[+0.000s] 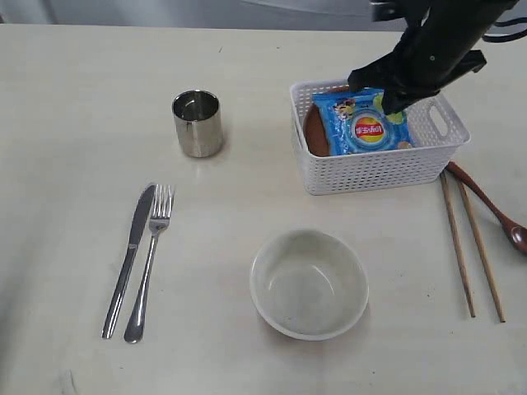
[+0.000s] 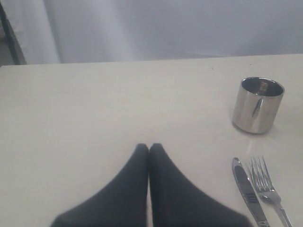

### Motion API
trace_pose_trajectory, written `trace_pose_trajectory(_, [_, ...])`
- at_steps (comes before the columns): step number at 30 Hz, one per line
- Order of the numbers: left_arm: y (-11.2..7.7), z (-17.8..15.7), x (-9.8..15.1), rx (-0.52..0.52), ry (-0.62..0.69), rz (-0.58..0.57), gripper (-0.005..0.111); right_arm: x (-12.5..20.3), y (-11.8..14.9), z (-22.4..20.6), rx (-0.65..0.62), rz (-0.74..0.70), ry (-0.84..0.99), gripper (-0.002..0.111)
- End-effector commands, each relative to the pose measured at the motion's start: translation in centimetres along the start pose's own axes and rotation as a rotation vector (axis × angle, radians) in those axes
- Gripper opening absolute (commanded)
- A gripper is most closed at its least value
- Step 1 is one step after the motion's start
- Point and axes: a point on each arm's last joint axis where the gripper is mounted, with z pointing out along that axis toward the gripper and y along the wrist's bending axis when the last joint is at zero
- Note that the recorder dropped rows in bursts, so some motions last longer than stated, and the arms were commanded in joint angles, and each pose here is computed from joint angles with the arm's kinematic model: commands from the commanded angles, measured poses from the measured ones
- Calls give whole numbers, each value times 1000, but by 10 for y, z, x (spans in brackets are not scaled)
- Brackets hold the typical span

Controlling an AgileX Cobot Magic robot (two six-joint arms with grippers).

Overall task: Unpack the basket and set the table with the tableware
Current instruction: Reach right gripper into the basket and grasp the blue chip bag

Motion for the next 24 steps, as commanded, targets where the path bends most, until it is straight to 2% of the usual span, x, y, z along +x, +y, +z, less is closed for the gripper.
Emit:
trace_pose_trajectory(1, [0,0,0,6,-7,5,0,4,-20,-7,17,46,24,57])
trace_pose_trajectory(2, [0,0,0,6,-7,5,0,5,-24,-7,16,60,29,71])
trace_pose_trajectory(3, [0,0,0,6,-7,5,0,6,-27,-6,16,71,37,79])
trace_pose_trajectory(4, [0,0,0,6,-7,5,0,6,-29,-4,17,76,42,82])
trace_pose_trajectory(8, [0,0,0,6,-7,5,0,7,-30,6,5,48,60,74])
trace_pose_trajectory(12, [0,0,0,6,-7,5,0,5,-19,16,-65,-4,54,65])
trace_pose_trajectory(24, [0,0,0,6,-7,5,0,8,-16,38,-84,-39,92,65])
